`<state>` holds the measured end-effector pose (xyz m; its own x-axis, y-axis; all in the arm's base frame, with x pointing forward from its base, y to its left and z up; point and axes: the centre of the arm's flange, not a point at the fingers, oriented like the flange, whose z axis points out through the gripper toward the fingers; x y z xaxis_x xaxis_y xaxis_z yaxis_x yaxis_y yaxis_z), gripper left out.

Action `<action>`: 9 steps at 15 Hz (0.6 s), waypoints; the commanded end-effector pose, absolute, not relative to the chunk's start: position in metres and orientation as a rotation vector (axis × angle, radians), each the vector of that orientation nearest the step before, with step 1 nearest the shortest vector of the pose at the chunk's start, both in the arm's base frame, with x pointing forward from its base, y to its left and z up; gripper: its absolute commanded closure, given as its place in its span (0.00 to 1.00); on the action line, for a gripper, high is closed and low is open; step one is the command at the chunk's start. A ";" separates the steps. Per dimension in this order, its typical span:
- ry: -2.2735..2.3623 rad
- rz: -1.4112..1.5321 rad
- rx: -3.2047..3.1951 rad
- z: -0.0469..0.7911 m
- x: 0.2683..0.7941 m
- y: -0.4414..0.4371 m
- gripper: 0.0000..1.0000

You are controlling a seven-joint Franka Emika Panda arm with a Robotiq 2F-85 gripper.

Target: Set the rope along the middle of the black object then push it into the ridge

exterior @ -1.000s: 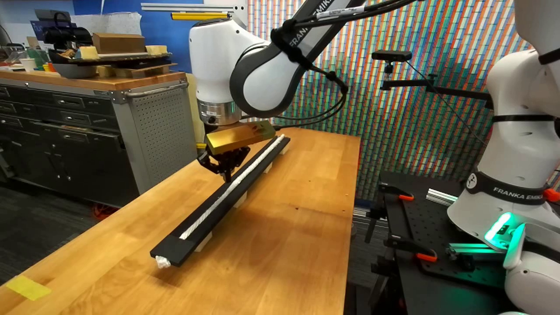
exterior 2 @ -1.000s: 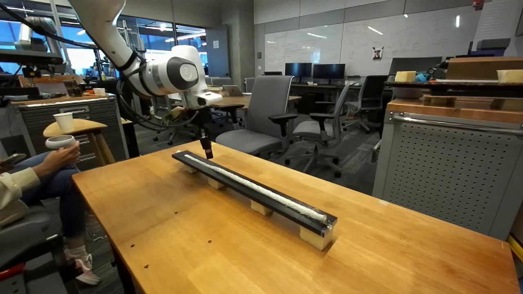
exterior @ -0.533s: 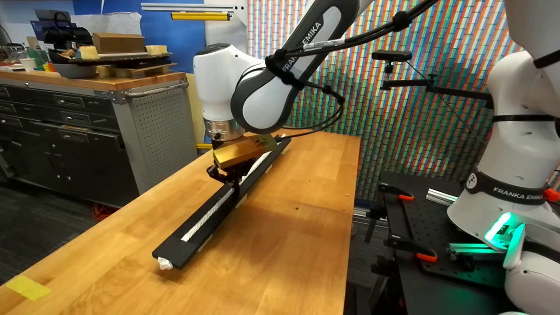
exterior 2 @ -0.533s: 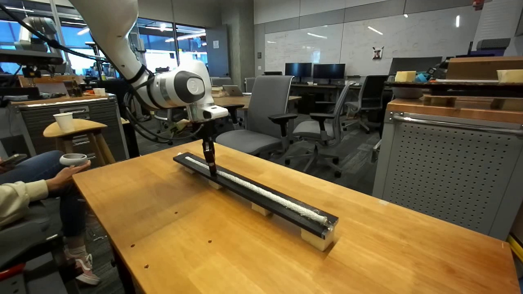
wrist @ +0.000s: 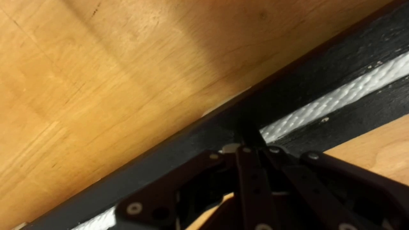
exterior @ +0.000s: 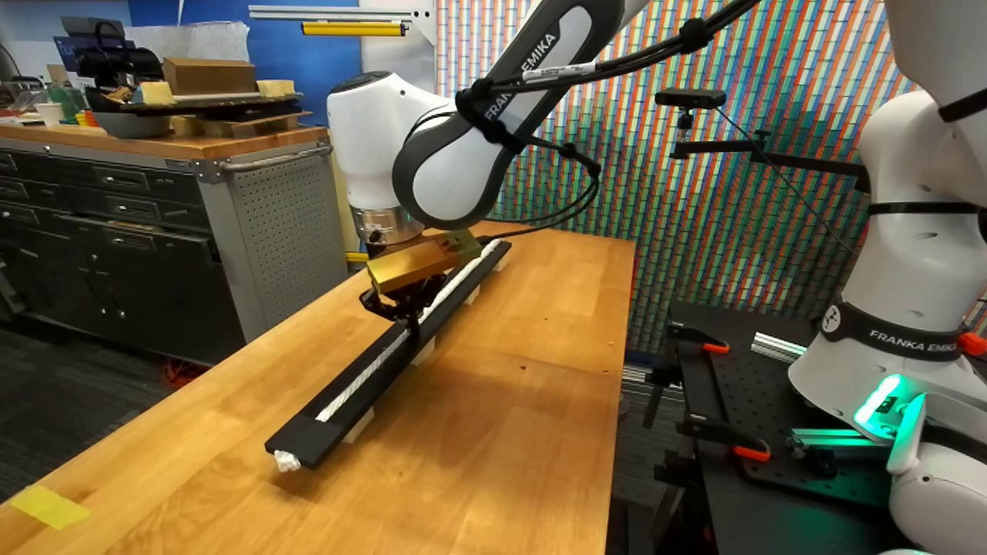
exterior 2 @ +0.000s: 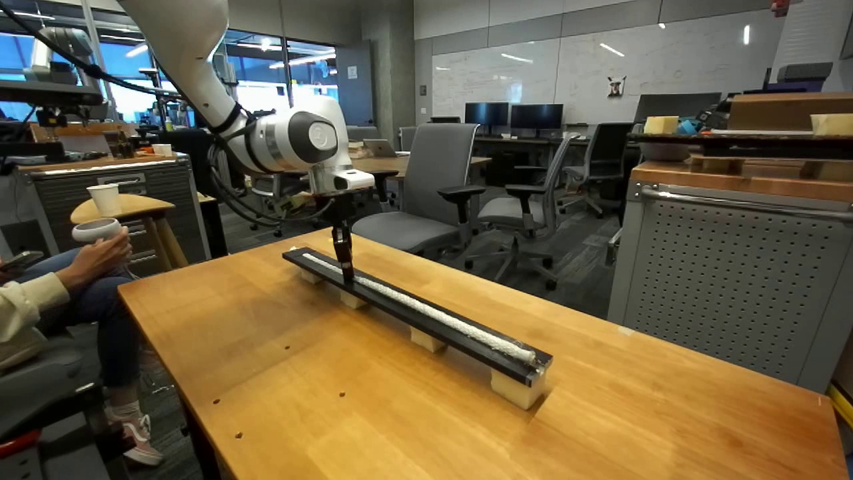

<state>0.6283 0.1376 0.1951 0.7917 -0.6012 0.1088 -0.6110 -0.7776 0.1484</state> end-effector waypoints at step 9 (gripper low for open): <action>-0.812 0.354 2.808 0.249 0.600 0.111 0.98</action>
